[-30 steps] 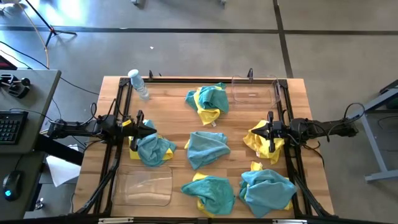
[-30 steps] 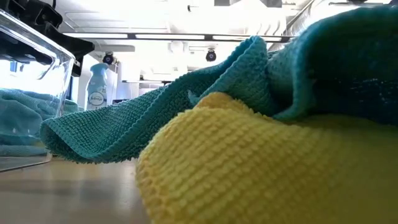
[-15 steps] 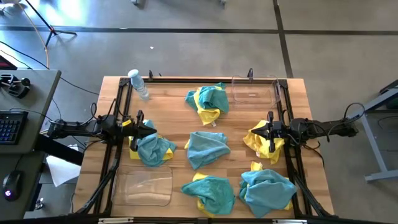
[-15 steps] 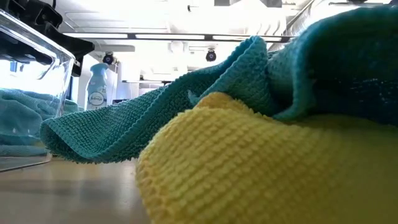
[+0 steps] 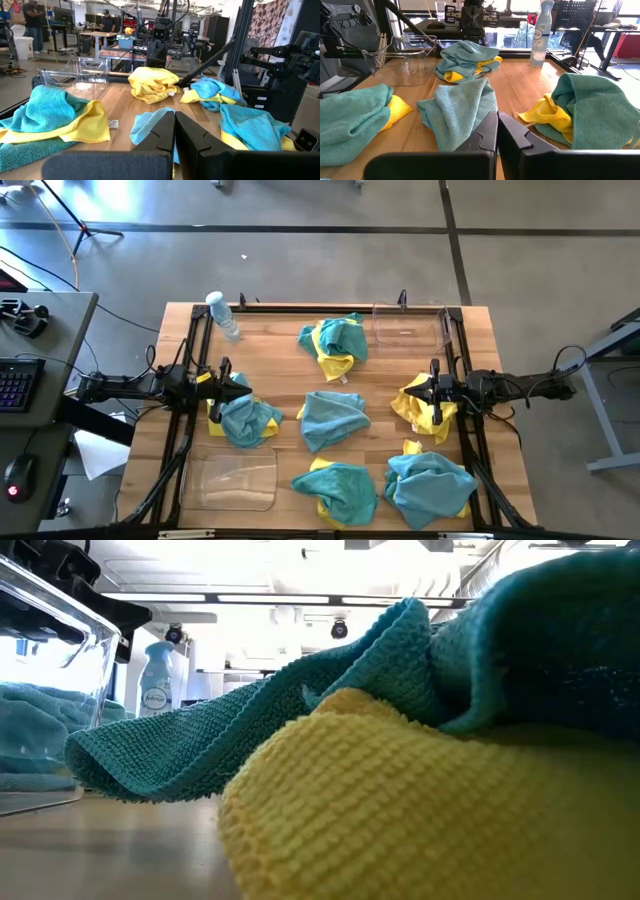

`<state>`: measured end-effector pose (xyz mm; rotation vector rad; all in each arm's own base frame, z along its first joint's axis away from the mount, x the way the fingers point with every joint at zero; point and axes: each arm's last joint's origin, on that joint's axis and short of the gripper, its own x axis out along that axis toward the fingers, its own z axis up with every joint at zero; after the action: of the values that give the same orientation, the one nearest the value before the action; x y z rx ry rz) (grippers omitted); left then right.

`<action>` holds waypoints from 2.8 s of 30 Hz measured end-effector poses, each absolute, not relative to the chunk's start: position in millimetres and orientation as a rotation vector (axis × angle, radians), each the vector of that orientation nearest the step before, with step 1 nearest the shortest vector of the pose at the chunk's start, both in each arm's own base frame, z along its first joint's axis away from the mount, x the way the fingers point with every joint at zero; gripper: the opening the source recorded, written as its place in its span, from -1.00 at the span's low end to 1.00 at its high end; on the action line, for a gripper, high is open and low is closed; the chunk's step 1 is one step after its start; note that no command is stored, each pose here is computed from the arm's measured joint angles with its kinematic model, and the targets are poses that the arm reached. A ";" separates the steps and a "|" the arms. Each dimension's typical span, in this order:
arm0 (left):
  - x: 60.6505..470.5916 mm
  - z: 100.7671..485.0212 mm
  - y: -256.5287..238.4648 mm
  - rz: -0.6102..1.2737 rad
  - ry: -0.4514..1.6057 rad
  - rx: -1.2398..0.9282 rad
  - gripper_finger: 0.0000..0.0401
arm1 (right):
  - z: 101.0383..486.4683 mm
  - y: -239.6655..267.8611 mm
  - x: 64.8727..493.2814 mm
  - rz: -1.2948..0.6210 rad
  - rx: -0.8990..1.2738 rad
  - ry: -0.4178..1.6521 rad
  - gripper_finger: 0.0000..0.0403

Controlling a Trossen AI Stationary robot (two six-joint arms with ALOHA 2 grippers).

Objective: Sort microfiber towel by color & place in baskets

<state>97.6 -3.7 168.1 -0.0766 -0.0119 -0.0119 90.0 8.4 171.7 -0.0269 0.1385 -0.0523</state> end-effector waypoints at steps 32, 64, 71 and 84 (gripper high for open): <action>97.7 168.0 -3.7 -0.012 -0.011 -0.077 -1.00 | 171.6 8.4 90.1 -0.053 -0.027 0.139 -1.00; 97.7 168.0 -3.7 -0.012 -0.011 -0.077 -1.00 | 272.9 -1.7 86.7 -0.395 0.235 -0.066 -1.00; 97.7 168.0 -3.7 -0.012 -0.011 -0.077 -1.00 | 328.1 -2.3 106.2 -0.631 0.304 0.261 -1.00; 97.7 168.0 -3.7 -0.012 -0.011 -0.077 -1.00 | 353.1 9.0 132.0 -0.681 0.267 1.119 -0.87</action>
<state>97.7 -3.7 168.0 -0.0766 -0.0110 -0.0119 132.0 9.0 353.1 0.2671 1.1185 -0.6810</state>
